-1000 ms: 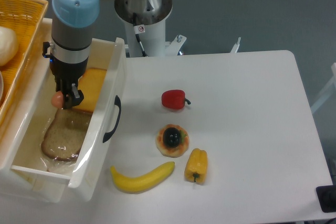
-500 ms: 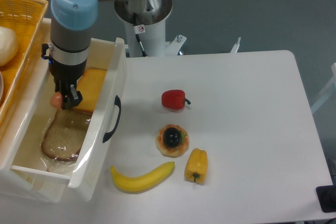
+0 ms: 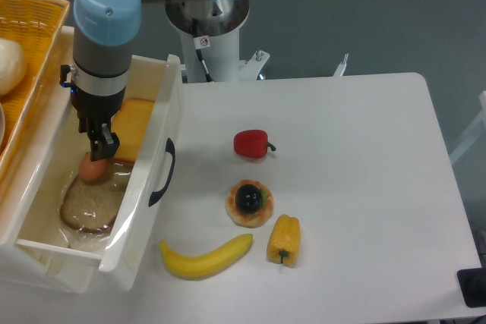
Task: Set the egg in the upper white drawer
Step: 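Lower the egg onto the bread slice and open the gripper, then raise the open gripper up out of the drawer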
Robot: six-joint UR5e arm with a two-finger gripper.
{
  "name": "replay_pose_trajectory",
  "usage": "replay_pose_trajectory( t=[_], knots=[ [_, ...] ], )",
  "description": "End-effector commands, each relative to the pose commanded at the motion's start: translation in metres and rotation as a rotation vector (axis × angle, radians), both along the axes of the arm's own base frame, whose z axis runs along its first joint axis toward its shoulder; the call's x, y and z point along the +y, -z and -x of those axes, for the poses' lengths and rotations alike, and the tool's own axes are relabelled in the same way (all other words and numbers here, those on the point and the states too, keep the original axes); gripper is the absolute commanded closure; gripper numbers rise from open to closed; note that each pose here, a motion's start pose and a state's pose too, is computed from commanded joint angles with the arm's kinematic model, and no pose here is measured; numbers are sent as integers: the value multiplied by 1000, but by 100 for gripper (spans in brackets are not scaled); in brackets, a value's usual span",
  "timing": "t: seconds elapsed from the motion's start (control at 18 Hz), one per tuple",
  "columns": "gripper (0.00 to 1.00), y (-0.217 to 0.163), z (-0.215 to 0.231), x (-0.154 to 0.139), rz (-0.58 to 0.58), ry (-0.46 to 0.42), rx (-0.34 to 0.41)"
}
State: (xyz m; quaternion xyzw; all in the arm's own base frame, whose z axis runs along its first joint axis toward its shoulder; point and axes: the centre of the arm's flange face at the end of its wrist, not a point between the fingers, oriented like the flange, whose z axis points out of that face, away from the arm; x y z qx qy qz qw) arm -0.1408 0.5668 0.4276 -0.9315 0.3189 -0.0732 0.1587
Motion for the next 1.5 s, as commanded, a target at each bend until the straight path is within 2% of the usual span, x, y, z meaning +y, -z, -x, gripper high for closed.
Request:
replay_pose_trajectory(
  t=[0.33,0.56,0.83,0.89,1.06,1.28,1.5],
  knots=[
    [24,-18,5,-2,-38,-10,19],
    [24,-44,22,-7,-85,-42,43],
    [20,-69,42,-25,-131,-89,54],
    [19,-75,47,-30,-147,-111,43],
    [1,-84,65,-43,-168,-154,37],
    [0,-83,91,-55,-163,-211,41],
    [0,-78,123,-70,-131,-378,5]
  ],
)
